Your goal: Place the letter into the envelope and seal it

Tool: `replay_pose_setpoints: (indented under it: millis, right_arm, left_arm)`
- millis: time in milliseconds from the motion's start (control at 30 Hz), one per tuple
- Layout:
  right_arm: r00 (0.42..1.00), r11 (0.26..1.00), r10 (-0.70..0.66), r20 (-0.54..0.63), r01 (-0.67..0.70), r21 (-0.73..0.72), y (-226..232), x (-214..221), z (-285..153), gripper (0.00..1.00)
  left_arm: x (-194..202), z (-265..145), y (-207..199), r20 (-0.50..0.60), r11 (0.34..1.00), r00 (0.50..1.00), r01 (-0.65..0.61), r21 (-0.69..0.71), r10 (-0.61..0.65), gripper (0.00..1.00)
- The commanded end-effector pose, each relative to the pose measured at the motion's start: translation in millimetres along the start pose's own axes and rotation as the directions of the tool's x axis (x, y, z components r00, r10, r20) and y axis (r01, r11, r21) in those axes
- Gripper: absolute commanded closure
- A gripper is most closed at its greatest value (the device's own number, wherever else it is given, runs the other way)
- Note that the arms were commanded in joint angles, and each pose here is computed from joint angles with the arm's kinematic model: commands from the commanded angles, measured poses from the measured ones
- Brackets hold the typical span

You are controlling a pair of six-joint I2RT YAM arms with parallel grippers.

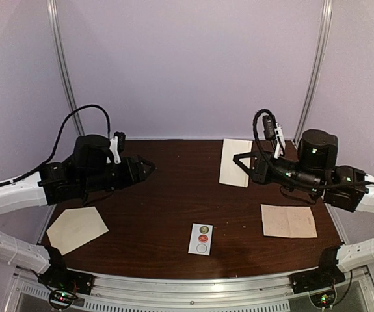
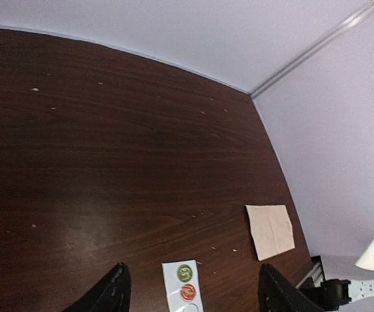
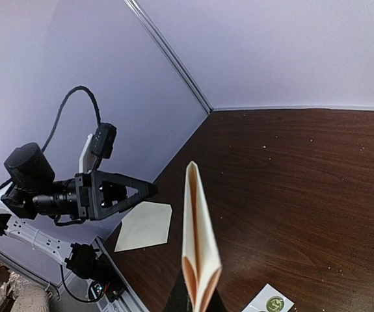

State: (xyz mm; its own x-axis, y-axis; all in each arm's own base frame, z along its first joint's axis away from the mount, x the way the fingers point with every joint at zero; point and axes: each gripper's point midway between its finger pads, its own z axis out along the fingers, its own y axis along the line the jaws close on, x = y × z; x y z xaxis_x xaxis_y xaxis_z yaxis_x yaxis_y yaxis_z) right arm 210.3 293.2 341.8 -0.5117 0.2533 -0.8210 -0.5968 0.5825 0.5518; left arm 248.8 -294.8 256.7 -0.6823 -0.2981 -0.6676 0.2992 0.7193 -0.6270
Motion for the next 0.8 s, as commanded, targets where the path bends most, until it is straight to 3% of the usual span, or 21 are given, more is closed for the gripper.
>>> replay_pose_setpoints:
  millis: [0,267,467,767]
  right_arm:
    - [0.998,0.995,-0.018,-0.068,0.024,0.092,-24,20,6,1.00]
    - [0.996,0.995,-0.009,-0.087,0.018,0.096,-29,30,8,1.00]
    - [0.995,0.996,-0.006,-0.097,0.015,0.091,-30,34,9,1.00]
    - [0.994,0.998,0.019,-0.109,-0.013,0.062,-25,38,15,1.00]
  left_arm:
    - [-6,-6,86,-0.035,0.966,0.999,0.013,-0.258,-0.023,0.31]
    - [2,-28,204,-0.031,0.786,0.997,0.042,-0.617,-0.077,0.08]
    - [15,-38,252,0.108,0.755,0.973,0.228,-0.615,-0.205,0.05]
    - [38,-55,315,0.192,0.683,0.944,0.327,-0.653,-0.268,0.04]
